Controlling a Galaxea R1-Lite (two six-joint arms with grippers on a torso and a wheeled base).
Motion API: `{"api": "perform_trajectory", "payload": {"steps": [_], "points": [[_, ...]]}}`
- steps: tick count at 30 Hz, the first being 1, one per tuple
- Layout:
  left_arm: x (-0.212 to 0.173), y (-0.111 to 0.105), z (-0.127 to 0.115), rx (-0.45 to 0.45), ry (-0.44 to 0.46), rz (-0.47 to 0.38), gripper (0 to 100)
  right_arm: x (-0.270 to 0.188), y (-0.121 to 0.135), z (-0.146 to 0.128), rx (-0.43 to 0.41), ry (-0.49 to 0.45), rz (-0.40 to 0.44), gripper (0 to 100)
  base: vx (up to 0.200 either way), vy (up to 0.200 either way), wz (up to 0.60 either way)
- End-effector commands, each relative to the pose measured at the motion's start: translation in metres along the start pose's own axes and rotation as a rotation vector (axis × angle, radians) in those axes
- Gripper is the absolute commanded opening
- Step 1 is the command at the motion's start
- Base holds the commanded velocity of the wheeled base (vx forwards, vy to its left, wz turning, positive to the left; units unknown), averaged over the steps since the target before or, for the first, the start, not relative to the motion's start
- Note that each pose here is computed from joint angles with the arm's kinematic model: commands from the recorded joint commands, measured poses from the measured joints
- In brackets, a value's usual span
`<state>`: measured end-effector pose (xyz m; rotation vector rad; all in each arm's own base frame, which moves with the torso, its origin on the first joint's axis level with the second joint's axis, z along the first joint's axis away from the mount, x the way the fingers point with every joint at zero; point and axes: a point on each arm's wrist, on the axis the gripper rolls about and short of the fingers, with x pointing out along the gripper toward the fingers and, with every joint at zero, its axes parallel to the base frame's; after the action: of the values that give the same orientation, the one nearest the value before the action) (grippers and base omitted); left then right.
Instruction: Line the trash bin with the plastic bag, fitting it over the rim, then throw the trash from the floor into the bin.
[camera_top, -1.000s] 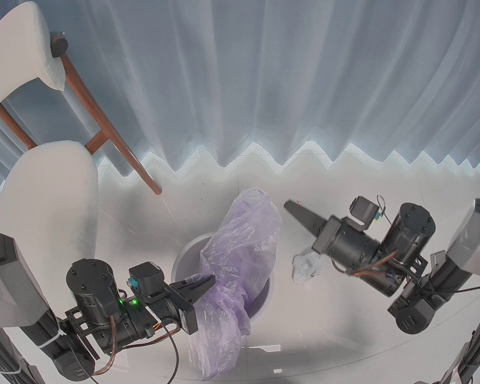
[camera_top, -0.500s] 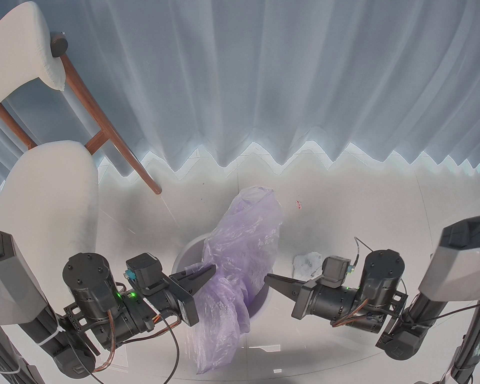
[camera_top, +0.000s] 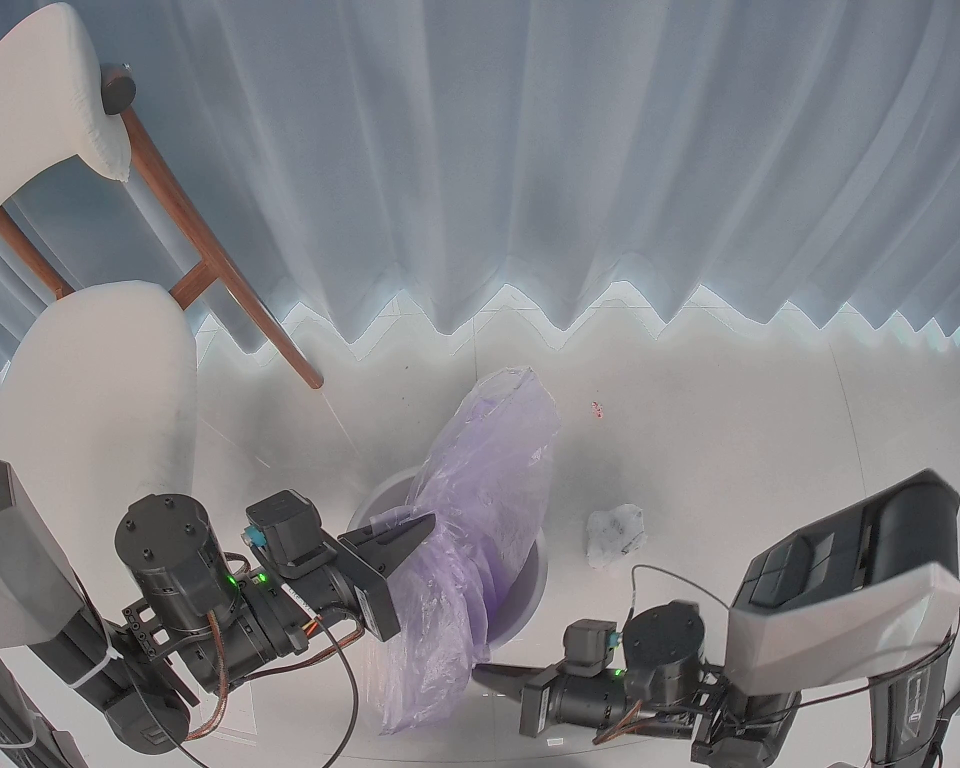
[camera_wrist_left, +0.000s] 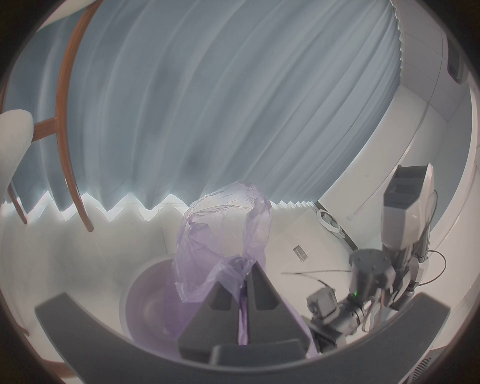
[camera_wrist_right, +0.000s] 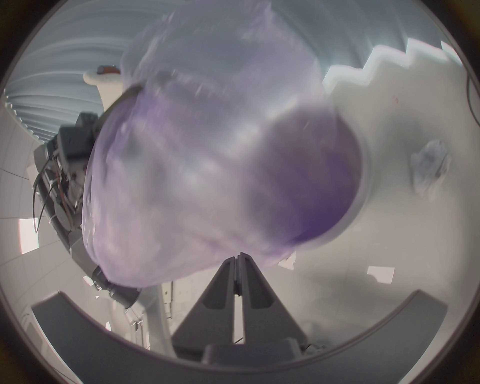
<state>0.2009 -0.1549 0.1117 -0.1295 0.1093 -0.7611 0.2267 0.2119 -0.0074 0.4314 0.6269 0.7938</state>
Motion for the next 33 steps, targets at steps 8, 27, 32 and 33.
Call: {"api": "perform_trajectory", "payload": {"steps": [8, 27, 32, 33], "points": [[0.000, -0.007, -0.003, 0.006, 0.015, -0.029, 0, 0.063, 0.001, -0.014, 0.032, -0.138, -0.056, 0, 0.000, 0.000, 0.00], [-0.006, -0.008, -0.012, 0.001, 0.062, -0.030, 0, 0.100, -0.039, 0.047, 0.075, -0.498, -0.185, 0, 0.000, 0.000, 0.00], [-0.011, -0.010, -0.018, -0.001, 0.094, -0.039, 0, 0.105, -0.040, 0.043, 0.085, -0.504, -0.195, 0, 0.000, 0.000, 0.00], [-0.012, -0.010, -0.019, -0.003, 0.098, -0.035, 0, 0.104, -0.038, 0.041, 0.087, -0.496, -0.193, 0, 0.000, 0.000, 0.00]]}}
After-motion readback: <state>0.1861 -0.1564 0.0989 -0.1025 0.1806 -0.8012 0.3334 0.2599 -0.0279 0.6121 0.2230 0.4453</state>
